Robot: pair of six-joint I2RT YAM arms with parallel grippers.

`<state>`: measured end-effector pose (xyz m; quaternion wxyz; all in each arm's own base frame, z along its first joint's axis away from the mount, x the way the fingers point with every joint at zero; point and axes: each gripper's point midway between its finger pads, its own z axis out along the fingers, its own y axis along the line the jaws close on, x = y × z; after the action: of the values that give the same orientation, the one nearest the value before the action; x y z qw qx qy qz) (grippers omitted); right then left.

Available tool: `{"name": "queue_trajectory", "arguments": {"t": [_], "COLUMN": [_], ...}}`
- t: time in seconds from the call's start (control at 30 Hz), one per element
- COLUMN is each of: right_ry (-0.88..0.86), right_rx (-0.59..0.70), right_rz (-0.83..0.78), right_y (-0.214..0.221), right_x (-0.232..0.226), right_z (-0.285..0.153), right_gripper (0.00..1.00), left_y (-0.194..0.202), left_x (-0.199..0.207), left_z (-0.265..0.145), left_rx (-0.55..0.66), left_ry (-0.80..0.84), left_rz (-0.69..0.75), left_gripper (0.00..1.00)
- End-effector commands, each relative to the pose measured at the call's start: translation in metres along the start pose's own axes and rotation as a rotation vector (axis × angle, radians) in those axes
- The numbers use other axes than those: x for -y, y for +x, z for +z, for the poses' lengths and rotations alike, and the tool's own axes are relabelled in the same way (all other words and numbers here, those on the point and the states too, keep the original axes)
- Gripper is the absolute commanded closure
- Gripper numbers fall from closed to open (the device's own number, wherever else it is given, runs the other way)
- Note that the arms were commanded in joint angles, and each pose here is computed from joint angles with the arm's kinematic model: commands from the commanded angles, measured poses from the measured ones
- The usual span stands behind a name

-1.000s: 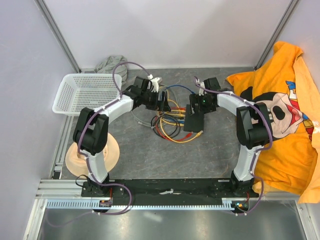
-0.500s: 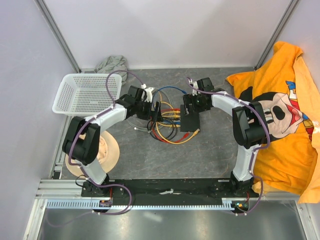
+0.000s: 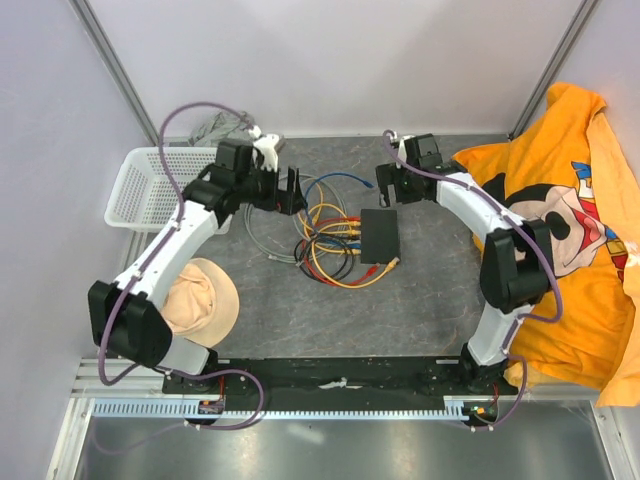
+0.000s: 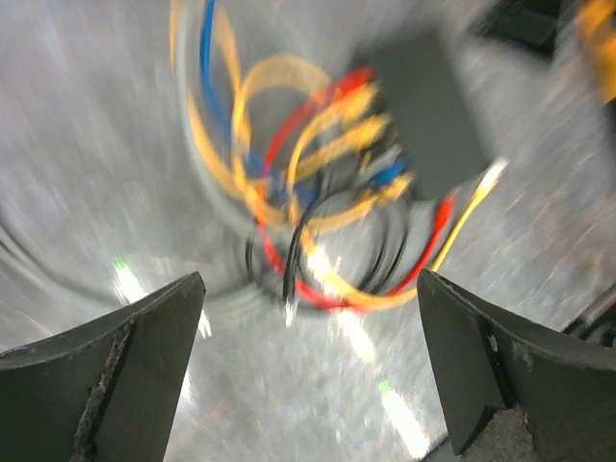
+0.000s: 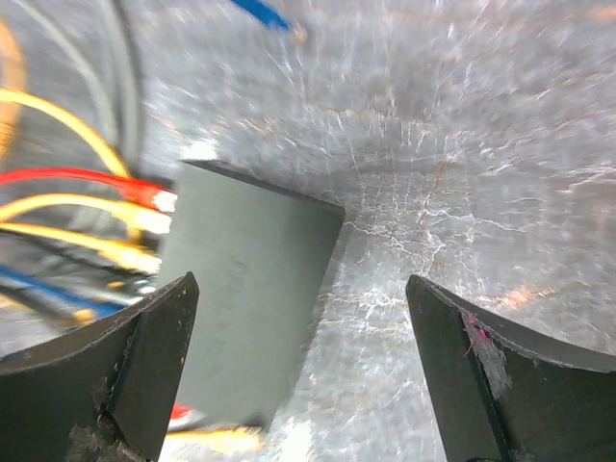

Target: Pull the plug from the switch port

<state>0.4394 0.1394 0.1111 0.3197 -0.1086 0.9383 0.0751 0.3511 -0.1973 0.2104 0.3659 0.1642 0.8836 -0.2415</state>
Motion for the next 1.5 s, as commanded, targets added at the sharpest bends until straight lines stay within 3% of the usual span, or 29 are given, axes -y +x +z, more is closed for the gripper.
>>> {"name": "queue_trajectory", "arguments": {"t": [0.0, 0.07, 0.27, 0.43, 0.63, 0.8, 0.93, 1.07, 1.23, 1.47], "right_ry": [-0.068, -0.078, -0.034, -0.048, -0.141, -0.178, -0.176, -0.16, -0.115, -0.113], "right_rx": [0.081, 0.092, 0.111, 0.118, -0.004, -0.056, -0.091, -0.109, -0.11, -0.179], "right_rz": [0.058, 0.059, 0.022, 0.041, 0.019, 0.004, 0.009, 0.037, 0.09, 0.078], "right_y": [-0.016, -0.015, -0.019, -0.03, -0.007, 0.011, 0.026, 0.023, 0.018, 0.049], "right_x": [-0.017, -0.019, -0.009, -0.01, -0.018, -0.022, -0.021, -0.018, -0.013, -0.015], "right_z": [-0.038, -0.044, -0.042, -0.039, -0.026, -0.025, -0.007, 0.018, 0.027, 0.032], "right_gripper": [0.02, 0.02, 0.02, 0.02, 0.02, 0.02, 0.02, 0.02, 0.02, 0.02], "left_y": [-0.081, -0.113, -0.136, -0.12, -0.098, -0.068, -0.039, -0.017, -0.003, 0.025], "left_x": [0.027, 0.047, 0.07, 0.073, 0.085, 0.083, 0.088, 0.072, 0.047, 0.035], "left_z": [-0.023, -0.028, 0.018, 0.068, 0.084, 0.124, 0.152, 0.182, 0.187, 0.198], "left_rx": [0.186, 0.232, 0.171, 0.058, -0.017, -0.102, -0.152, -0.213, -0.246, -0.316], "left_ry": [0.085, 0.168, 0.388, 0.523, 0.66, 0.649, 0.609, 0.518, 0.477, 0.508], "left_rz": [0.21, 0.242, 0.277, 0.193, 0.152, 0.117, 0.18, 0.103, 0.061, -0.008], "left_gripper": [0.01, 0.01, 0.1, 0.14, 0.18, 0.17, 0.17, 0.16, 0.16, 0.2]}}
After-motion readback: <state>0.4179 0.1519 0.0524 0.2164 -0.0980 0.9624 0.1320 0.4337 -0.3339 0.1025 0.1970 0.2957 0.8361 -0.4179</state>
